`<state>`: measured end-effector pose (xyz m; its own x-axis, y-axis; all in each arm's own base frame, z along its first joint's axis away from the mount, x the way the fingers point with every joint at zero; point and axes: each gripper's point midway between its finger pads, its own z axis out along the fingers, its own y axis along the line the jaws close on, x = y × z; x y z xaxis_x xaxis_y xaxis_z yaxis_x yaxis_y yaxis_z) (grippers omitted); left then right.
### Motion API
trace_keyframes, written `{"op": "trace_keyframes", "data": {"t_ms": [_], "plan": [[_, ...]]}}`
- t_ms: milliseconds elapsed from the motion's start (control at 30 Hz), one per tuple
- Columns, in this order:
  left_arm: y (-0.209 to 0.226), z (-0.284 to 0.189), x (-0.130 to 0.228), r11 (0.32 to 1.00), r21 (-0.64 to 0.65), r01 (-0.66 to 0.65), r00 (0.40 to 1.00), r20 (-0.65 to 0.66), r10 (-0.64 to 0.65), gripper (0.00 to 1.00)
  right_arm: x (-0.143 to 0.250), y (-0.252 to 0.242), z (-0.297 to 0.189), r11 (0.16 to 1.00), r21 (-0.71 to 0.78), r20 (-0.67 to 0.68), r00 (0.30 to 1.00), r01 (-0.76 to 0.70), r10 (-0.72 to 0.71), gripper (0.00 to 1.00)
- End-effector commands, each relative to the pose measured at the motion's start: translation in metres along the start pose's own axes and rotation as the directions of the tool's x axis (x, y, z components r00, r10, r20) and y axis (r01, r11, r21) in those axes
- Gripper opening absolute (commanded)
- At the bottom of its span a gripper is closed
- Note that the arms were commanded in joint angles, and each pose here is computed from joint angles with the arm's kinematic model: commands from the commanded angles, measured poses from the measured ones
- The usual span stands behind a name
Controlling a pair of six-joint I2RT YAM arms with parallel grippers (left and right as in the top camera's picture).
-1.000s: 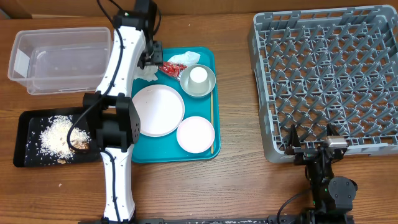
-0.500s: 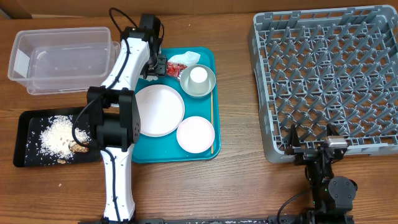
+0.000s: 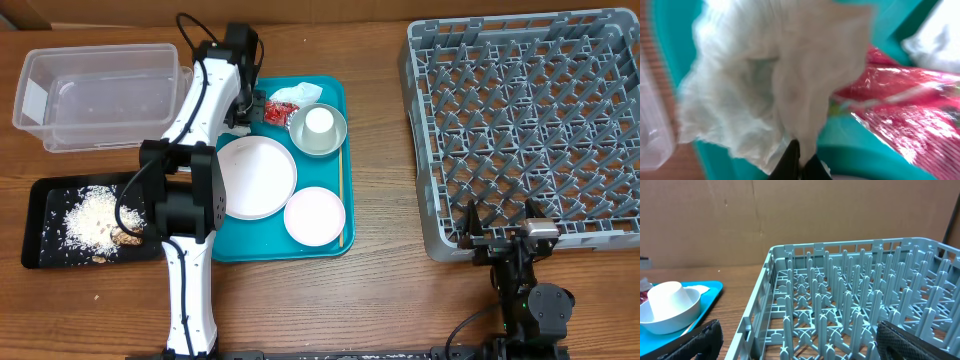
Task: Sort waste into correct bins and load items into the dishwasher
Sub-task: 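Move the left gripper to the crumpled white napkin and grasp it, then carry the napkin with the left gripper and drop it into the clear bin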
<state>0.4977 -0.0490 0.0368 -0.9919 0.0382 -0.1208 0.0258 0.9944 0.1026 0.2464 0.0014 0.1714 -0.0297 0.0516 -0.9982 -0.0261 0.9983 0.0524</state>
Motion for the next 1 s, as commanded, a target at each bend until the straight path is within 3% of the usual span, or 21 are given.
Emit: {"op": "trace_keyframes", "data": {"t_ms": [0,267,533,733,967], "plan": [[-0.006,-0.064,-0.029,0.996,0.063,0.064,0.989,0.13,-0.072,0.04,0.001,-0.001,0.0,1.0,0.002,0.007,1.0,0.004,-0.004,1.0],[0.004,-0.147,-0.038,0.993,0.095,0.073,0.966,0.24,-0.094,0.04,0.001,-0.001,0.0,1.0,0.002,0.007,1.0,0.004,-0.004,1.0],[0.018,-0.167,-0.035,0.992,0.061,0.11,0.956,0.267,-0.122,0.04,0.001,-0.001,0.0,1.0,0.002,0.007,1.0,0.004,-0.004,1.0],[0.067,-0.208,-0.051,0.943,-0.094,0.319,0.863,0.441,-0.248,0.04,0.001,-0.001,0.0,1.0,0.002,0.007,1.0,0.004,-0.004,1.0],[0.113,-0.244,-0.064,0.875,-0.025,0.484,0.723,0.574,-0.383,0.04,0.001,-0.001,0.0,1.0,0.002,0.007,1.0,0.004,-0.004,1.0]]}}
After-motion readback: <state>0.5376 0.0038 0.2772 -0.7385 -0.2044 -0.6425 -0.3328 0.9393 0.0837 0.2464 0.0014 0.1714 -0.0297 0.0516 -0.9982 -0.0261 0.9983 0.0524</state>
